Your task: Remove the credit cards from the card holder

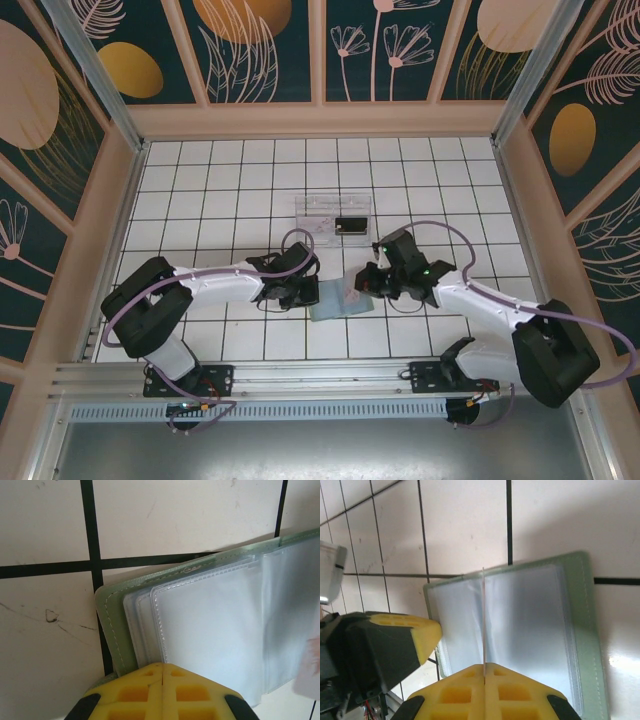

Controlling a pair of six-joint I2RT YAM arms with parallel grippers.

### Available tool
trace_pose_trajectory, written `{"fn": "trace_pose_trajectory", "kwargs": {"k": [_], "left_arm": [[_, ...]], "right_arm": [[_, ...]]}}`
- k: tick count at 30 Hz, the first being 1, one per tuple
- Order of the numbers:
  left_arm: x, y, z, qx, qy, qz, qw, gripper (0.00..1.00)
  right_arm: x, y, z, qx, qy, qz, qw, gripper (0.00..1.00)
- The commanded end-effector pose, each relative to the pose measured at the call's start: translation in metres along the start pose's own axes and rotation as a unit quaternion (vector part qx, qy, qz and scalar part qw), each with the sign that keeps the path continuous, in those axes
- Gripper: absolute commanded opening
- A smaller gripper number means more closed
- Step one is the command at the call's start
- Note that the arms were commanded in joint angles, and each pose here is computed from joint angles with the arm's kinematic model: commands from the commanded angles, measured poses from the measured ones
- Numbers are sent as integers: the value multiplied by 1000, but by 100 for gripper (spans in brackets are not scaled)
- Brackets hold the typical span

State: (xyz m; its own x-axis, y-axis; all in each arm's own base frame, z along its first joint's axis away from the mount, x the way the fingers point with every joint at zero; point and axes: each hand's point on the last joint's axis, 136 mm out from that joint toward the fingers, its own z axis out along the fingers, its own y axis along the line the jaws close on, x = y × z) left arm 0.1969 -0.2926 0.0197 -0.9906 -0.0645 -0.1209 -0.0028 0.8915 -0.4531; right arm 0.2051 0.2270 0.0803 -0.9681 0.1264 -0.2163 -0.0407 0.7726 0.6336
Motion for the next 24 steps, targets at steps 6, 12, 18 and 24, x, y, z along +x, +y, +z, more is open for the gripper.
{"fn": "trace_pose_trajectory", "kwargs": {"k": [6,12,18,24], "left_arm": [[-15,-10,-25,-7,-39,18,999,7],[-23,-1,-44,-9,-72,7,997,9],[-25,29,-50,-18,-80,-16,996,10],[-19,54,-52,-25,-83,-31,996,10]], "right_arm": [[-34,24,-30,29,-41,-139,989,0],[-60,51,-42,43,-58,-323,944,0],[-82,77,-42,63,-61,-543,835,0],[-89,94,-23,69,-1,-699,712,0]]}}
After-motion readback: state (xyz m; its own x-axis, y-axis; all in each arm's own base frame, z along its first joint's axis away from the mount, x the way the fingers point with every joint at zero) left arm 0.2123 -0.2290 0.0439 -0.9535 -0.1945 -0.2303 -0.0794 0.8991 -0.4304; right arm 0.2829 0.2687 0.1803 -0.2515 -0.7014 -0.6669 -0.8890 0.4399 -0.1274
